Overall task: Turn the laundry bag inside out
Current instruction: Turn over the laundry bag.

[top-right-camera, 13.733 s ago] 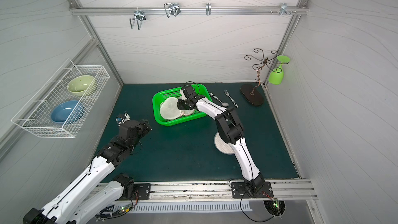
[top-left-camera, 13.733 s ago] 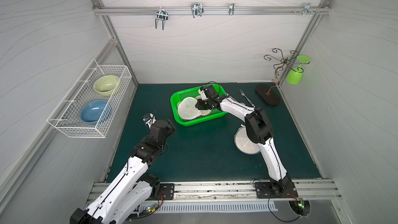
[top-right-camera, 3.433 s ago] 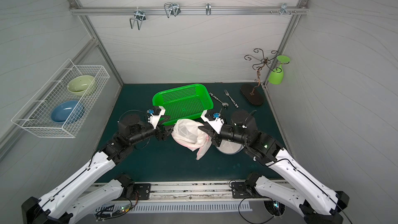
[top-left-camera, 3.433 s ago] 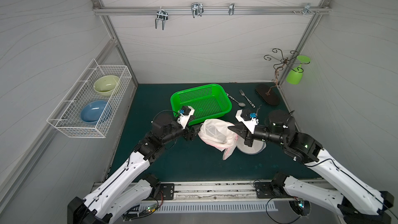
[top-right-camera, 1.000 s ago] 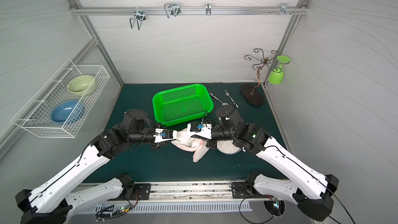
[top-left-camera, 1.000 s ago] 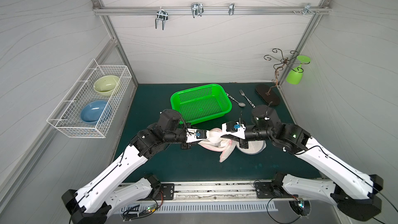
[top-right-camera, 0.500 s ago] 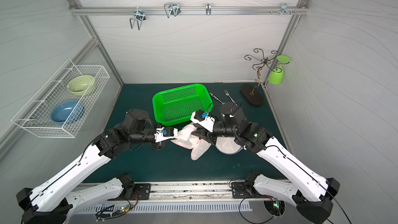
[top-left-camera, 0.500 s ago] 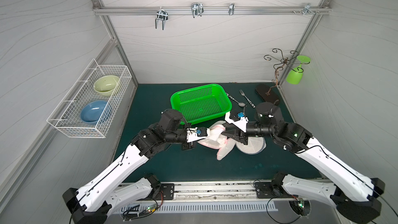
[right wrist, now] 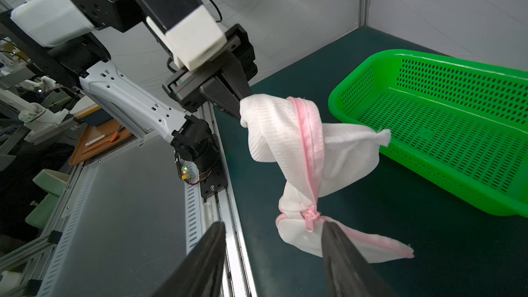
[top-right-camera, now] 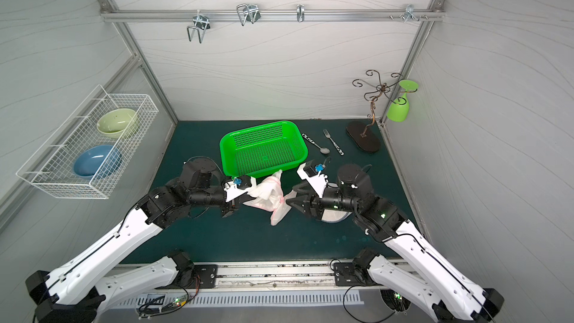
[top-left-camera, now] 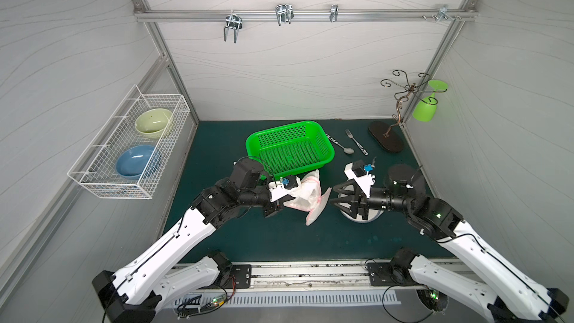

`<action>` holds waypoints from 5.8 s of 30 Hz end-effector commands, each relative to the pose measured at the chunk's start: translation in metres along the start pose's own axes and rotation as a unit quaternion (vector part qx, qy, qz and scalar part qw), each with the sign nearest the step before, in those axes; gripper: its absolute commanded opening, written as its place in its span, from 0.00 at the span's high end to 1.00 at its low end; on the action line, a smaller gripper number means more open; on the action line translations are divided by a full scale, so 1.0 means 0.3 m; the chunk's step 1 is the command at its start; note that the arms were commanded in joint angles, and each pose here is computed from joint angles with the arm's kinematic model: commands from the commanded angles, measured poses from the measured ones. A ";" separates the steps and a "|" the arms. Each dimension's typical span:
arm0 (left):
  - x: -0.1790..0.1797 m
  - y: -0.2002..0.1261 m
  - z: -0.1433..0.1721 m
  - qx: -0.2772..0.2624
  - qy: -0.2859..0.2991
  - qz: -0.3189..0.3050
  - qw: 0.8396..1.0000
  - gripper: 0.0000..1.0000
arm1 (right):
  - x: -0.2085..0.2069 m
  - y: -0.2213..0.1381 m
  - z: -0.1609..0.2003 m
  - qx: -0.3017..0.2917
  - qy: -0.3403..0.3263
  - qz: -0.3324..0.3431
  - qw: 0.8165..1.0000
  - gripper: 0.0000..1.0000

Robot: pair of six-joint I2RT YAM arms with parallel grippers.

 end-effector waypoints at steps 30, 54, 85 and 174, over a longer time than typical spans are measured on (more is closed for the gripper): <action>-0.087 -0.026 0.026 0.109 0.102 0.101 0.984 1.00 | -0.150 0.018 -0.132 0.026 -0.124 0.187 0.974 1.00; -0.034 -0.053 -0.121 -0.077 0.034 -0.043 0.996 1.00 | -0.184 0.170 -0.090 0.132 -0.020 0.050 0.990 0.40; 0.239 -0.116 -0.201 -0.235 -0.311 -0.245 0.888 1.00 | -0.176 0.162 -0.123 -0.055 0.251 0.059 0.965 0.42; 0.131 -0.099 -0.108 -0.179 -0.599 -0.053 0.779 1.00 | -0.231 -0.042 -0.186 -0.072 -0.005 0.100 0.992 0.44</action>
Point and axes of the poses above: each gripper's point midway between its finger pads, its own y axis out along the fingers, its own x axis along the line the jaws close on, z = x × y, the point moved 5 cm from there along -y, back along the fingers, and after that the axes turned 14 degrees about y, right-handed, at the moved point
